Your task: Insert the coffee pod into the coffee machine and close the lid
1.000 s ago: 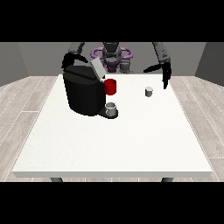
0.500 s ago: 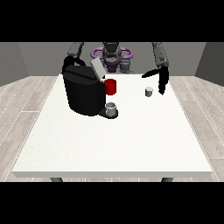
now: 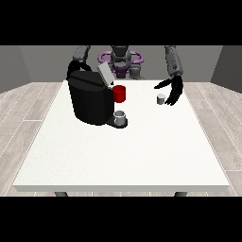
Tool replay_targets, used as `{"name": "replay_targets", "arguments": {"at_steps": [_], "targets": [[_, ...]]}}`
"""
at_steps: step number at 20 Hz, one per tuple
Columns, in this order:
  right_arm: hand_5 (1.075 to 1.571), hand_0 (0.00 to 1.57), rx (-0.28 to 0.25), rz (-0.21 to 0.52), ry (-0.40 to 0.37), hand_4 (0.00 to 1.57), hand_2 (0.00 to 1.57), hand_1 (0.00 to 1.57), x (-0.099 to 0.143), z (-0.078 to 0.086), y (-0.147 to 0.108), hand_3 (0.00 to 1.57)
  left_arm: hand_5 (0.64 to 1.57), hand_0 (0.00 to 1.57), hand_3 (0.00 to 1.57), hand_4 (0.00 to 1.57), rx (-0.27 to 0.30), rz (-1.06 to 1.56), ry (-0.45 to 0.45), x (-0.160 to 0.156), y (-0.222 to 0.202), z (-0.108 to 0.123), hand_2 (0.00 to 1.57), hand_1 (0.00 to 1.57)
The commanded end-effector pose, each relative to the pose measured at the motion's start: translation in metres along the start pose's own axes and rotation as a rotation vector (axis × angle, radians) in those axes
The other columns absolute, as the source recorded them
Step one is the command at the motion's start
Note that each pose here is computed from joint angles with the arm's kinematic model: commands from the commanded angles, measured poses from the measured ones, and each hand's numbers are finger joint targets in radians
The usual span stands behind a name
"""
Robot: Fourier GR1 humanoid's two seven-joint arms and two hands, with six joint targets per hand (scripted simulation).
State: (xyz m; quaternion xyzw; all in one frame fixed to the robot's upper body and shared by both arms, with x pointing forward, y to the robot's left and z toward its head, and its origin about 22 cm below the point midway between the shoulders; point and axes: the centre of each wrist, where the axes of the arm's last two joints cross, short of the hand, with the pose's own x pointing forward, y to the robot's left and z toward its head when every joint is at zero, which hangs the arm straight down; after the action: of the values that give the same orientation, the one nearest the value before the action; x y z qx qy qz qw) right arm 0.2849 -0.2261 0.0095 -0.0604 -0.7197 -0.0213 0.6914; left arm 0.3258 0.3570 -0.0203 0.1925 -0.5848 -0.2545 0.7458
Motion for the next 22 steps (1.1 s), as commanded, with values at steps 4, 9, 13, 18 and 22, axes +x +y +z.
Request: {"name": "replay_targets", "arguments": {"at_steps": [4, 9, 13, 18, 22], "targets": [[1.571, 0.0, -0.011, -0.011, 0.022, 0.45, 0.0, 0.0, -0.004, 0.0, -0.003, 0.0, 1.571, 0.57, 0.41, 0.0, -0.048, -0.172, 0.015, -0.018, -0.01, 0.005, 0.7, 0.57], [1.571, 0.0, 0.029, -0.001, -0.04, 0.53, 0.0, 0.0, -0.009, 0.005, -0.001, 0.0, 1.571, 0.67, 0.55, 0.0, 0.071, -0.223, -0.037, -0.01, 0.003, -0.007, 0.81, 0.67], [1.571, 0.0, 0.002, -0.023, -0.003, 0.51, 0.0, 0.0, -0.011, 0.004, 0.03, 0.0, 1.571, 0.69, 0.65, 0.29, 0.082, -0.24, -0.088, 0.007, -0.01, -0.018, 0.85, 0.69], [1.571, 0.0, -0.02, -0.045, -0.034, 0.51, 0.0, 0.0, 0.007, -0.018, 0.008, 0.0, 1.571, 0.92, 0.83, 0.36, 0.125, -0.298, -0.082, 0.012, -0.02, -0.026, 1.04, 0.92], [1.571, 0.0, -0.012, -0.049, -0.066, 0.49, 0.0, 0.0, 0.015, -0.013, 0.019, 0.0, 1.571, 0.9, 0.78, 0.31, 0.123, -0.383, -0.083, -0.011, 0.004, -0.015, 1.01, 0.9]]}}
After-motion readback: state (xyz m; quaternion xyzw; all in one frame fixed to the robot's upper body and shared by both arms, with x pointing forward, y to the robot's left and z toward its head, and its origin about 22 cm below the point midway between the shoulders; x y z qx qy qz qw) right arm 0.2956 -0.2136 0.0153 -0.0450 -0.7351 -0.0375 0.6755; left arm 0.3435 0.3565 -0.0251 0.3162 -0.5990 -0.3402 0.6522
